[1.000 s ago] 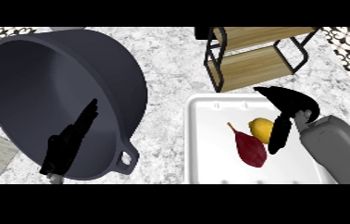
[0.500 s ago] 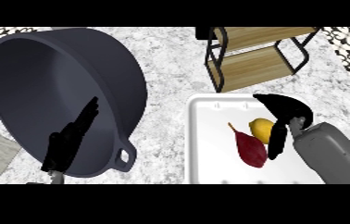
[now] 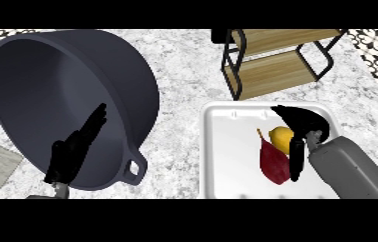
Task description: Pick the lemon from the tray and place it in the tiered shelf
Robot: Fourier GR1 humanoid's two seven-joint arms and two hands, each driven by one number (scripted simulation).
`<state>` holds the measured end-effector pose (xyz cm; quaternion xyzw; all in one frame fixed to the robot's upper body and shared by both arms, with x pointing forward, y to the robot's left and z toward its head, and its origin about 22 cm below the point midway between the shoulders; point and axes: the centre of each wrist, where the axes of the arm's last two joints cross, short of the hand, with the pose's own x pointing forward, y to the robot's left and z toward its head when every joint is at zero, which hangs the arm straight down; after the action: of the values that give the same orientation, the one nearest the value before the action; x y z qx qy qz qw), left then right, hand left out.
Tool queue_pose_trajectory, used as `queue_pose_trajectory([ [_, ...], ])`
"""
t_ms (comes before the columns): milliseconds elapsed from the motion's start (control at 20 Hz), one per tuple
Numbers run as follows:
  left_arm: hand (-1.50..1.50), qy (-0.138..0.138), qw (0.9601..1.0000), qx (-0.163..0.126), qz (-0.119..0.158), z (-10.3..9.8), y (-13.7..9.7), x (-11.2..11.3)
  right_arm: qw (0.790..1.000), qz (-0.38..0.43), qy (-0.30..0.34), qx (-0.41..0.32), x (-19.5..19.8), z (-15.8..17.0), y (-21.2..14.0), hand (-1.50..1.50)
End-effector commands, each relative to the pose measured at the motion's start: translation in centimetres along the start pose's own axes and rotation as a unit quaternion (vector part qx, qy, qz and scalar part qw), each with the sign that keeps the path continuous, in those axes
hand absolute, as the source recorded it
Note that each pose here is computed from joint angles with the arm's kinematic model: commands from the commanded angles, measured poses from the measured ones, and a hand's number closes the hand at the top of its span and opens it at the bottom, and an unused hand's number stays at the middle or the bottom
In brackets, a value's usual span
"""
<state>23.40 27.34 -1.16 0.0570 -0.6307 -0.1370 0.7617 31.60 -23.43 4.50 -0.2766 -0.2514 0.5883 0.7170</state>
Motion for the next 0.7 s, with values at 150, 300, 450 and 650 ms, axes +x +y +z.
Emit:
queue_pose_trajectory([
  [150,0.00,0.032,0.9994,-0.008,0.008,-0.8,-1.9,-1.2,0.999,-0.009,-0.024,0.019,-1.3,-2.0,2.1,1.50],
  [300,0.00,0.025,0.9996,-0.006,0.008,-1.0,-1.8,-0.8,0.998,0.004,-0.059,0.010,-0.8,-2.4,3.3,1.50],
  [450,0.00,0.030,0.9995,-0.006,0.009,-0.2,-0.8,-2.5,0.998,-0.005,-0.067,-0.004,-0.3,-2.0,1.4,1.50],
  [650,0.00,0.022,0.9996,-0.010,0.011,-2.3,-1.3,-0.9,0.997,0.003,-0.067,-0.035,-0.2,-1.5,1.9,1.50],
])
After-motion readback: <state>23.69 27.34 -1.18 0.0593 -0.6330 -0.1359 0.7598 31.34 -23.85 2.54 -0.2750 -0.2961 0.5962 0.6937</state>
